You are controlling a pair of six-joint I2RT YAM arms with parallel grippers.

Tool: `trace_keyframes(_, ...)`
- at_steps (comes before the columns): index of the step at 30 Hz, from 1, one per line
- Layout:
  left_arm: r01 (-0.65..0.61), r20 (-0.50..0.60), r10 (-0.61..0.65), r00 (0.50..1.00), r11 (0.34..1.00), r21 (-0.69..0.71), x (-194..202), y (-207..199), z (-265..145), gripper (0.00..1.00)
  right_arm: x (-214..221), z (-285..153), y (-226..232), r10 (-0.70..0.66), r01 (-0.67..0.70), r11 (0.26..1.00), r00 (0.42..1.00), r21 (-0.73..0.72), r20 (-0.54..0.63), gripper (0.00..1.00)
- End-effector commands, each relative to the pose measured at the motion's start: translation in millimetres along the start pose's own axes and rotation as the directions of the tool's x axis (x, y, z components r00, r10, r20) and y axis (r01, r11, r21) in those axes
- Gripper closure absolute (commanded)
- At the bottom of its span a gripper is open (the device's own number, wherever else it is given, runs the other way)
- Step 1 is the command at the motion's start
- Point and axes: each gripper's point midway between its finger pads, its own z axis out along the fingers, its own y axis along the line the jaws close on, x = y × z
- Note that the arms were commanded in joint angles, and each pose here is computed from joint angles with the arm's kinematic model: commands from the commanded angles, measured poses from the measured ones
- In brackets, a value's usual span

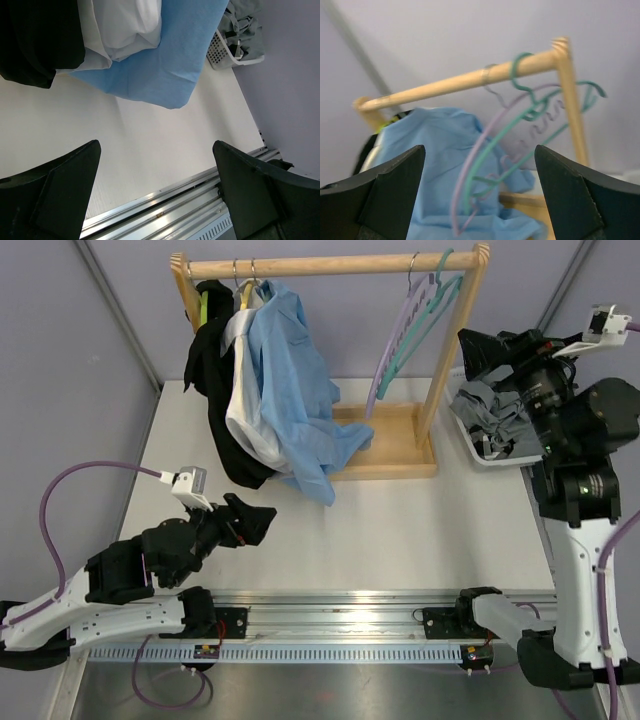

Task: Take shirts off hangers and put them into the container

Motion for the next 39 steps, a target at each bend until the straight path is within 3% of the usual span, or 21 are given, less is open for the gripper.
trace_keyframes(1,0.032,0.038,-0.033,0.999,0.998,0.046,-13,-14,0,0.01,8,-31,69,-0.041,-0.001,0.951,0.991,-0.308,-0.13,0.03)
trace_keyframes(5,0.039,0.024,-0.04,0.999,0.997,0.06,-9,-16,1,0.01,10,-52,111,-0.018,-0.086,0.858,0.98,-0.506,-0.198,0.03)
trace_keyframes(9,0.048,0.027,-0.05,0.998,0.996,0.074,-9,-17,0,0.01,37,-41,126,-0.007,-0.173,0.833,0.947,-0.525,-0.322,0.04)
trace_keyframes(11,0.05,0.027,-0.053,0.998,0.996,0.078,-9,-18,-1,0.01,57,-40,160,-0.055,-0.182,0.785,0.932,-0.592,-0.359,0.05)
trace_keyframes(16,0.052,0.023,-0.054,0.998,0.996,0.078,-8,-16,-2,0.01,133,-15,210,-0.218,-0.128,0.794,0.853,-0.595,-0.474,0.04)
trace_keyframes(17,0.055,0.024,-0.057,0.998,0.995,0.082,-9,-15,-4,0.02,119,-14,224,-0.218,-0.119,0.779,0.869,-0.615,-0.444,0.04)
trace_keyframes(19,0.062,0.026,-0.064,0.998,0.995,0.081,-9,-12,-6,0.02,153,-2,233,-0.267,-0.094,0.798,0.831,-0.595,-0.489,0.03)
trace_keyframes(20,0.06,0.026,-0.063,0.998,0.995,0.081,-8,-11,-6,0.02,140,2,240,-0.261,-0.083,0.793,0.849,-0.603,-0.459,0.03)
trace_keyframes(22,0.073,0.038,-0.077,0.996,0.993,0.088,-11,-9,-10,0.02,171,12,247,-0.294,-0.072,0.805,0.814,-0.589,-0.501,0.03)
trace_keyframes(23,0.077,0.04,-0.081,0.996,0.993,0.09,-11,-8,-11,0.02,156,16,254,-0.283,-0.063,0.801,0.837,-0.595,-0.469,0.03)
trace_keyframes(25,0.081,0.042,-0.085,0.995,0.993,0.091,-10,-5,-12,0.02,187,22,261,-0.316,-0.04,0.815,0.805,-0.578,-0.502,0.03)
trace_keyframes(30,0.086,0.038,-0.09,0.995,0.993,0.085,-8,0,-14,0.02,212,43,263,-0.302,0.042,0.881,0.817,-0.471,-0.492,0.03)
trace_keyframes(39,0.104,0.062,-0.109,0.992,0.991,0.082,-11,11,-21,0.02,238,58,256,-0.304,0.144,0.93,0.82,-0.339,-0.485,0.08)
